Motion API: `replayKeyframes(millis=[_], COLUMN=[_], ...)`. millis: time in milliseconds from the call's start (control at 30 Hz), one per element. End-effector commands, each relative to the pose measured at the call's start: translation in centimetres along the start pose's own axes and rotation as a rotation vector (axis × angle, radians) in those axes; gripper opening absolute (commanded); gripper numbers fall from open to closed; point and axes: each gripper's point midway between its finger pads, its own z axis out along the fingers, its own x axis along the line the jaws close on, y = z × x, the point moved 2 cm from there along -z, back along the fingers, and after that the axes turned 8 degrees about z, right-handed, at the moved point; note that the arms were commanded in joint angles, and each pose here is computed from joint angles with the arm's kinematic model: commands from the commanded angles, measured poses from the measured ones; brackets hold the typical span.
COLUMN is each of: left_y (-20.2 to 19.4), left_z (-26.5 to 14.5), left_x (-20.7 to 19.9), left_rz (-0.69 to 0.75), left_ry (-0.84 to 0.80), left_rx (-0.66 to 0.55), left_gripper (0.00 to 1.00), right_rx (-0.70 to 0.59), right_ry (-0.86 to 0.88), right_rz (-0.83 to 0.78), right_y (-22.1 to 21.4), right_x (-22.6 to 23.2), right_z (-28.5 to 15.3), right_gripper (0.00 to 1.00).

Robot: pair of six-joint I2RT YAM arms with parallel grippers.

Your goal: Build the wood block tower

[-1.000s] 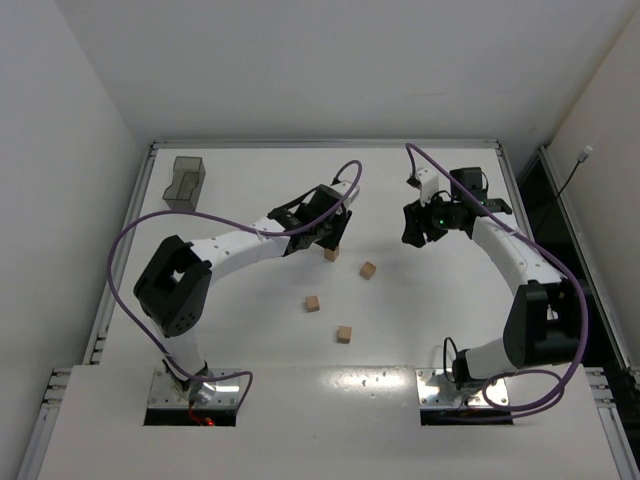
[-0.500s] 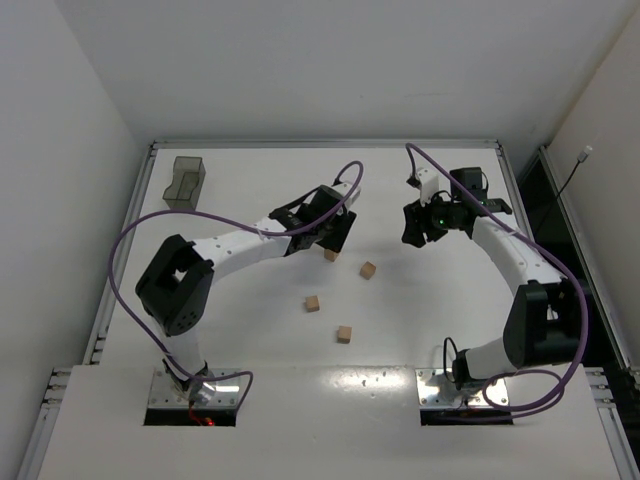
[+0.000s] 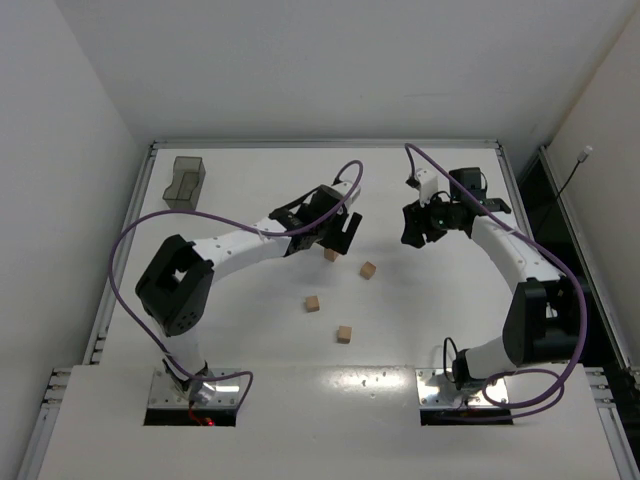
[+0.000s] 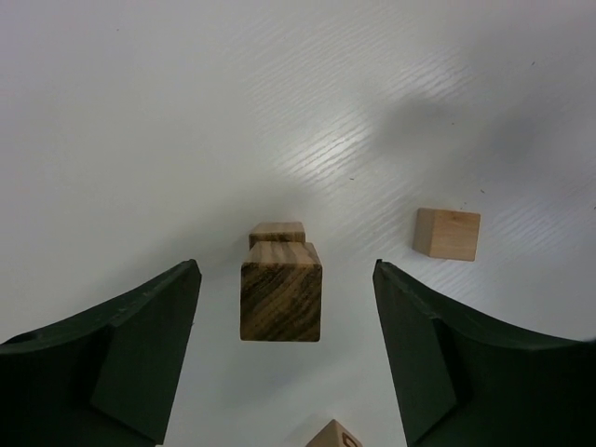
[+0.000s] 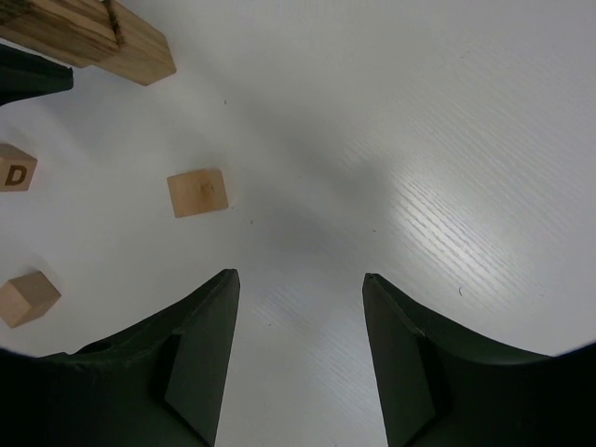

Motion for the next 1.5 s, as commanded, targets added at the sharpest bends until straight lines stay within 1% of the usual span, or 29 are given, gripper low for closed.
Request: replayKeyframes(millis=[0,33,67,133,167,233,333,400,433,500,567,600,633,667,733,800,833,867,933,967,1033,1100,1133,1233,1267,1467], left_y=[2.2,2.0,2.7,2.3,2.7,3.2,4.5,5.0,6.0,6.8,7.1,7.4,7.2,6.9,6.5,5.3,5.1,4.4,4.3,4.0,3.8,3.7,3.7,3.9,3.9,3.5], left_z=[-1.6,-1.8,-2.5,-3.1,-3.5,-4.8,-6.9,-7.9,-9.1,-10.1,-11.2,-12.1,-12.6,-12.8,-14.1,-14.7,-15.4,-15.5,-16.3,-16.5,-16.6,-16.7,-16.7,-16.7,-16.7,-15.7], left_x=[-0.7,-0.7,-0.6,-1.0,-1.0,-0.8,-0.1,0.2,0.5,1.8,3.9,5.2,6.4,8.6,10.5,12.7,13.1,13.5,14.3,14.6,15.2,15.9,15.9,16.0,16.0,16.1], left_rz=[0.014,0.014,0.011,0.039,0.037,0.034,0.027,0.024,0.017,-0.017,-0.076,-0.105,-0.132,-0.173,-0.213,-0.245,-0.253,-0.258,-0.257,-0.253,-0.250,-0.260,-0.261,-0.261,-0.261,-0.251], left_ry=[-0.022,-0.022,-0.023,-0.039,-0.040,-0.041,-0.017,-0.004,0.007,0.033,0.071,0.101,0.136,0.180,0.204,0.254,0.264,0.273,0.311,0.320,0.341,0.358,0.358,0.358,0.358,0.358], left_rx=[-0.086,-0.086,-0.107,-0.110,-0.123,-0.143,-0.180,-0.191,-0.221,-0.238,-0.245,-0.262,-0.254,-0.255,-0.264,-0.246,-0.256,-0.250,-0.260,-0.258,-0.255,-0.253,-0.253,-0.263,-0.263,-0.239], left_gripper=[0.73,0.78,0.79,0.81,0.81,0.81,0.81,0.81,0.82,0.82,0.82,0.84,0.85,0.88,0.88,0.89,0.89,0.89,0.89,0.90,0.90,0.90,0.90,0.90,0.90,0.90], right_rx=[-0.054,-0.047,-0.047,-0.048,-0.036,-0.057,-0.025,-0.024,-0.016,0.018,0.046,0.063,0.072,0.082,0.113,0.167,0.169,0.214,0.210,0.226,0.227,0.254,0.243,0.269,0.248,0.278], right_ry=[0.011,0.013,0.013,-0.010,-0.007,0.002,0.064,0.108,0.131,0.180,0.208,0.214,0.214,0.215,0.218,0.197,0.202,0.180,0.159,0.121,0.088,0.040,0.042,0.025,0.021,0.008], right_rz=[-0.030,-0.026,-0.035,-0.047,-0.041,-0.089,-0.140,-0.160,-0.199,-0.231,-0.275,-0.302,-0.330,-0.347,-0.398,-0.393,-0.421,-0.403,-0.414,-0.395,-0.394,-0.367,-0.368,-0.342,-0.335,-0.293], right_y=[2.1,1.7,1.7,1.5,1.0,1.2,0.0,-0.5,-0.7,-1.6,-2.4,-2.5,-2.6,-2.7,-2.9,-3.5,-3.0,-3.5,-2.7,-2.8,-2.3,-2.5,-1.7,-2.1,-1.4,-1.7], right_x=[-0.1,0.0,-0.1,-0.2,-0.2,0.2,1.5,2.5,2.7,4.1,4.8,5.7,6.0,6.3,7.4,7.6,8.6,8.4,9.1,8.7,8.6,8.0,8.4,8.2,8.3,7.9], right_z=[-0.6,-0.5,-0.5,-0.8,-0.6,-1.2,-1.2,-1.8,-1.9,-2.1,-1.8,-1.8,-1.6,-1.4,-0.6,0.6,1.2,2.1,3.2,3.6,4.8,5.9,6.2,7.3,7.3,8.8], right_gripper=[0.53,0.53,0.53,0.53,0.53,0.54,0.54,0.56,0.57,0.59,0.61,0.63,0.63,0.63,0.63,0.63,0.63,0.63,0.63,0.62,0.62,0.62,0.62,0.60,0.60,0.60])
